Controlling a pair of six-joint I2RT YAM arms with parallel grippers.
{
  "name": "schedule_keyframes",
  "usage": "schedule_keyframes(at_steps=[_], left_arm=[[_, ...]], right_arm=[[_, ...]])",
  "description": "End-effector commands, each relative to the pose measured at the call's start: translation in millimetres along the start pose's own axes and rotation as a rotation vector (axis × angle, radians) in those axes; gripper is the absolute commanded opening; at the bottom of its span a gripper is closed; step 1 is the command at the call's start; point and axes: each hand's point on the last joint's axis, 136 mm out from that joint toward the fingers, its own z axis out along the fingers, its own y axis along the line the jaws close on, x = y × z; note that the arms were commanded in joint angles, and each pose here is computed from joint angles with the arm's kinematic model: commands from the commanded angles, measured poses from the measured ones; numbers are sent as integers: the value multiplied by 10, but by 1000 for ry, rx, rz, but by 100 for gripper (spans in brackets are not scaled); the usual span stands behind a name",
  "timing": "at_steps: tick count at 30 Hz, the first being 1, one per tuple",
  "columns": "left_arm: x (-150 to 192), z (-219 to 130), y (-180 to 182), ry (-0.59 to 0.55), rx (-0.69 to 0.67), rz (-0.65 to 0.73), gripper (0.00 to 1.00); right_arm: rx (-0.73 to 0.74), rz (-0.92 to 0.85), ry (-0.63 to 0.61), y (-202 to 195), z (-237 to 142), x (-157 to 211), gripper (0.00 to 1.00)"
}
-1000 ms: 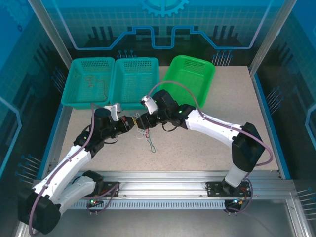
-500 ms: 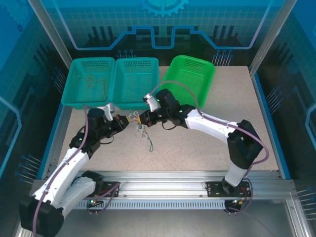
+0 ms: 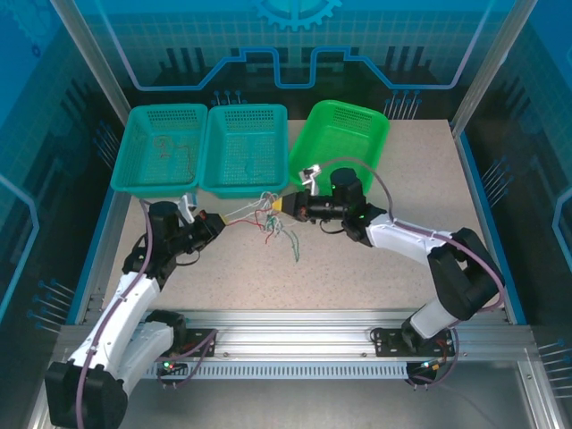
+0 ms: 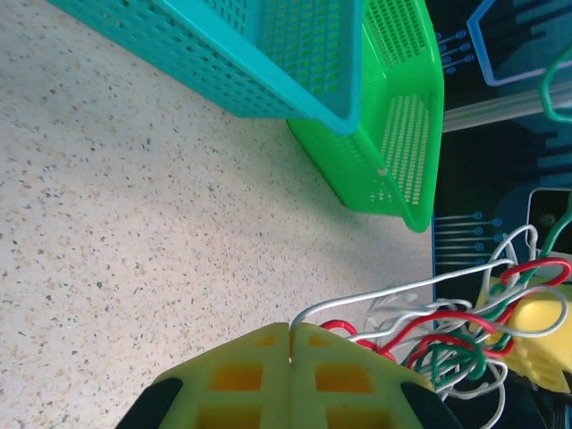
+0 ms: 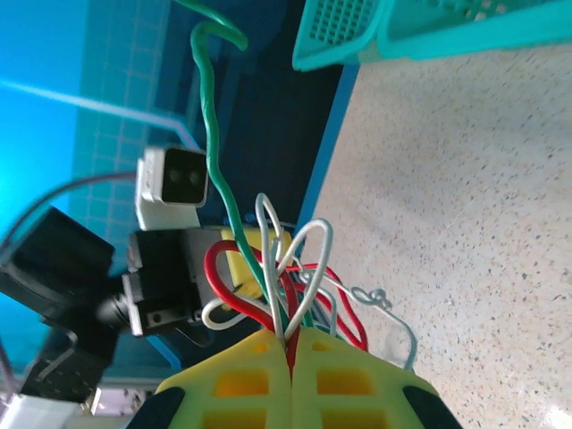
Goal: Untangle the cables
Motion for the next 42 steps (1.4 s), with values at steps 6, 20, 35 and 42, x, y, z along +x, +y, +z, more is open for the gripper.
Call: schedule_keyframes(at_steps=[6, 20, 35, 42], left_arm=[[-59, -100, 344, -56, -101, -81, 0], [-107, -301, 601, -100, -255, -113, 0], [-153, -406, -283, -131, 53, 263, 35], [391, -248, -983, -13, 305, 636, 49]], right_arm=[[-9, 25, -153, 28, -421, -285, 0], [263, 49, -232, -425, -1002, -323, 0], [304, -174, -39, -58, -650, -75, 0], [285, -181, 7, -2, -526, 22, 0]])
